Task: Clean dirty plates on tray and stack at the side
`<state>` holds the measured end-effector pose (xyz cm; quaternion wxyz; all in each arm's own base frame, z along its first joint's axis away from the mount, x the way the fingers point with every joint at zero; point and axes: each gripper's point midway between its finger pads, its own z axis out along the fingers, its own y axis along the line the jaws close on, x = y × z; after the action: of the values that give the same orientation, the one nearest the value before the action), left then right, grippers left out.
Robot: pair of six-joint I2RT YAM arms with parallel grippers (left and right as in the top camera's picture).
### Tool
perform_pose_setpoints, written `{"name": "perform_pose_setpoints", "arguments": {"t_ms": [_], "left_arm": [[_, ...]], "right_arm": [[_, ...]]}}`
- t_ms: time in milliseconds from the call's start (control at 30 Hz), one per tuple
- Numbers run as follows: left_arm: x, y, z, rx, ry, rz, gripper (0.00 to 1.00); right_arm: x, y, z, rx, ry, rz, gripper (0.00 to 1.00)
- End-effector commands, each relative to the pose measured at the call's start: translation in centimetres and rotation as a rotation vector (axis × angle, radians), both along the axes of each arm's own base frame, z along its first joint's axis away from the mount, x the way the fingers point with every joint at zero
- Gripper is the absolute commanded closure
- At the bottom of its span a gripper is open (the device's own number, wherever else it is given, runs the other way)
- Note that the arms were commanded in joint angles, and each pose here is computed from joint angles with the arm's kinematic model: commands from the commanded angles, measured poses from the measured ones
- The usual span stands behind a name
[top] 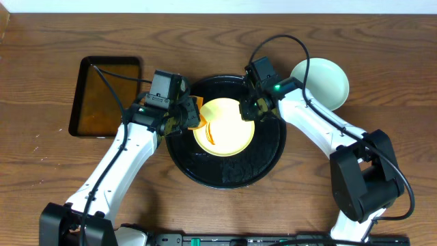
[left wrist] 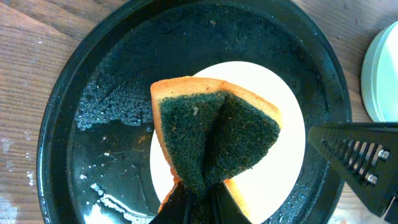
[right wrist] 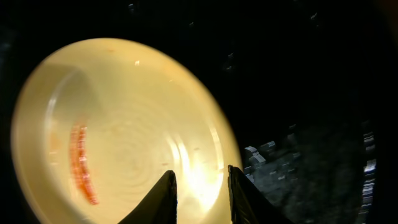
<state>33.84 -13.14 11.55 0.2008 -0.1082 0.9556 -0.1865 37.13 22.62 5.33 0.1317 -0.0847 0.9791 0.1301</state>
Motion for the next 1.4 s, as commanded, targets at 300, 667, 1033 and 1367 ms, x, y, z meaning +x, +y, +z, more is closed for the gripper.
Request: {"name": "perform_pose_setpoints", "arguments": {"t_ms": [300, 667, 1033, 1367], "left_arm": [[-0.2, 0.0, 0.1, 0.013, 0.006, -0.017, 0.92], [-0.3, -0.3, 0.1, -0.001, 0.016, 0.002, 0.93], [-0.3, -3.8, -2.5, -0.021, 0.068, -0.012, 0.93], [0.7, -7.2, -8.4, -0.098, 0.185, 0.059, 0.93]], "right_arm": [[0.3, -1.7, -4.4, -0.119, 0.026, 0.145, 0.74], [-0.7, -1.4, -6.3, -0.093, 0.103, 0.124, 0.99], [-1.4, -1.6, -6.5, -0.075, 0.175, -0.048, 0.99], [-1.3, -1.6, -6.5, -0.052, 0.202, -0.162, 0.99]]}}
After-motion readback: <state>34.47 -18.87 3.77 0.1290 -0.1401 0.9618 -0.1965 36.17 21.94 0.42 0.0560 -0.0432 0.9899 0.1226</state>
